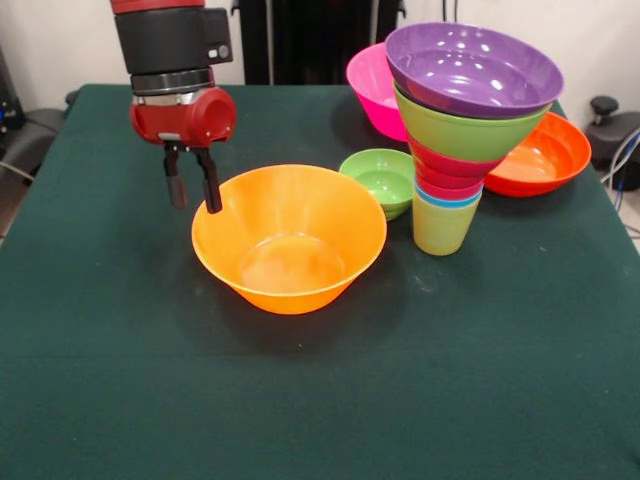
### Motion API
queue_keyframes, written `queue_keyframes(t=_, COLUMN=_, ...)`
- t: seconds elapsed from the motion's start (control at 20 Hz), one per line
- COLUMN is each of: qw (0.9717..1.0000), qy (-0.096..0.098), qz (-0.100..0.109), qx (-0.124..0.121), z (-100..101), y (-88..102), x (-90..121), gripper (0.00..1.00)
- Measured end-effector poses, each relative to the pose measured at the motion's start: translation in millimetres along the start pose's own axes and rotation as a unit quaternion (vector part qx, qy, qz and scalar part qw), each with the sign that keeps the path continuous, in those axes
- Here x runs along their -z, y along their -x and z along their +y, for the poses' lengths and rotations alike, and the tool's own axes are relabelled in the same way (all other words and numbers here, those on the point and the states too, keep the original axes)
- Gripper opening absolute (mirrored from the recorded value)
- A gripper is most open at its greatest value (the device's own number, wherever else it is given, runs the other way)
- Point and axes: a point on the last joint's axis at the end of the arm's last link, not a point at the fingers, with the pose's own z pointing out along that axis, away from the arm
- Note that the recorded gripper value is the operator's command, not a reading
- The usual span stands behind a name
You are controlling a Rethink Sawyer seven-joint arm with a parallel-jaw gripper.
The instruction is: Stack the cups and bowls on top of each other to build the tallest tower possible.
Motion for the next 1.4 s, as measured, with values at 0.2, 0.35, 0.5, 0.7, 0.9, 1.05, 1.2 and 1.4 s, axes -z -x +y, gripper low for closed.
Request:
queue_keyframes(t=0.2, qw=1.0000, qy=0.001, qz=0.005, qx=-0.002, z=-1, y=-4.5, x=-4, gripper=1.00)
queue_keyframes(t=0.35, qw=0.9999, qy=0.002, qz=0.011, qx=-0.005, z=-2, y=-9.8, x=-9, gripper=1.00)
queue_keyframes(t=0.5, qw=0.9999, qy=0.003, qz=0.015, qx=-0.008, z=-4, y=-13.3, x=-12, gripper=1.00)
queue_keyframes(t=0.7, qw=0.9999, qy=0.003, qz=0.011, qx=-0.012, z=-9, y=-14.1, x=-17, gripper=1.00)
queue_keyframes(t=0.9, qw=0.9998, qy=0.002, qz=0.009, qx=-0.016, z=-14, y=-16.2, x=-20, gripper=1.00)
queue_keyframes(t=1.05, qw=0.9997, qy=-0.001, qz=0.011, qx=-0.021, z=-20, y=-20.7, x=-24, gripper=1.00)
queue_keyframes(t=1.2, qw=0.9996, qy=-0.006, qz=0.014, qx=-0.024, z=-27, y=-25.7, x=-28, gripper=1.00)
queue_keyframes(t=1.4, qw=0.9993, qy=-0.010, qz=0.021, qx=-0.029, z=-34, y=-32.5, x=-32, gripper=1.00)
